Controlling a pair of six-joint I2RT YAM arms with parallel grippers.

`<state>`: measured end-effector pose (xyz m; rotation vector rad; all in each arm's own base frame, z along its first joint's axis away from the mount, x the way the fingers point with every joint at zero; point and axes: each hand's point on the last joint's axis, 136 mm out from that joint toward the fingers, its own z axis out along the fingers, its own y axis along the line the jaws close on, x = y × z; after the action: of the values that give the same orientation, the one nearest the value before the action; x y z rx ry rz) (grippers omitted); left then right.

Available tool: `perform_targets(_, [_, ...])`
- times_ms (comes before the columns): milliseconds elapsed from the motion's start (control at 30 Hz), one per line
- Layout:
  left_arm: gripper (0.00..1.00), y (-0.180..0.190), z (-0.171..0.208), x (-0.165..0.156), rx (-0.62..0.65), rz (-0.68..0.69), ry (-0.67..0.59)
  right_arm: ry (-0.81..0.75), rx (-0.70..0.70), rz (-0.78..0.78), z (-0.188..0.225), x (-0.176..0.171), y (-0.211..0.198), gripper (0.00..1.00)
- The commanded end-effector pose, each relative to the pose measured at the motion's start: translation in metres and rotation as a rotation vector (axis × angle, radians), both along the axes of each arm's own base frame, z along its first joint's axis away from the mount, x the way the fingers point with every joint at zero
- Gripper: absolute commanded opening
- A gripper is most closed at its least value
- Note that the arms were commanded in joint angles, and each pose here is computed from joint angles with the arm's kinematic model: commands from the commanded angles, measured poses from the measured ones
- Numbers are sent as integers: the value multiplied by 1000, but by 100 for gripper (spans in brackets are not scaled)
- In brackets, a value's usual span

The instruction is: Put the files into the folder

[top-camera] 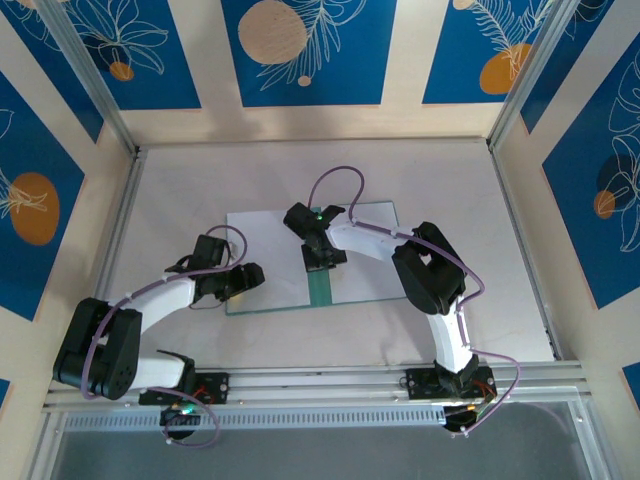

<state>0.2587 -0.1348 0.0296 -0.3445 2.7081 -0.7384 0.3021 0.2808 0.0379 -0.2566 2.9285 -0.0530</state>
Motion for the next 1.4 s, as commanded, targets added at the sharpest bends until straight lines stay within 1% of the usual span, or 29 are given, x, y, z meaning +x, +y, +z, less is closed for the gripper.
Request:
perform_targets(0, [73,18,-34,-36,73,15,160,62,-138,-31,-22,-13,-33,6])
perform_targets(733, [73,17,-35,-36,69,14,163,76,-146,-43,-32,-15,-40,6])
perform_targets(1367, [73,17,-35,-37,68,14,166,106,-135,-50,-48,-18,-39,6])
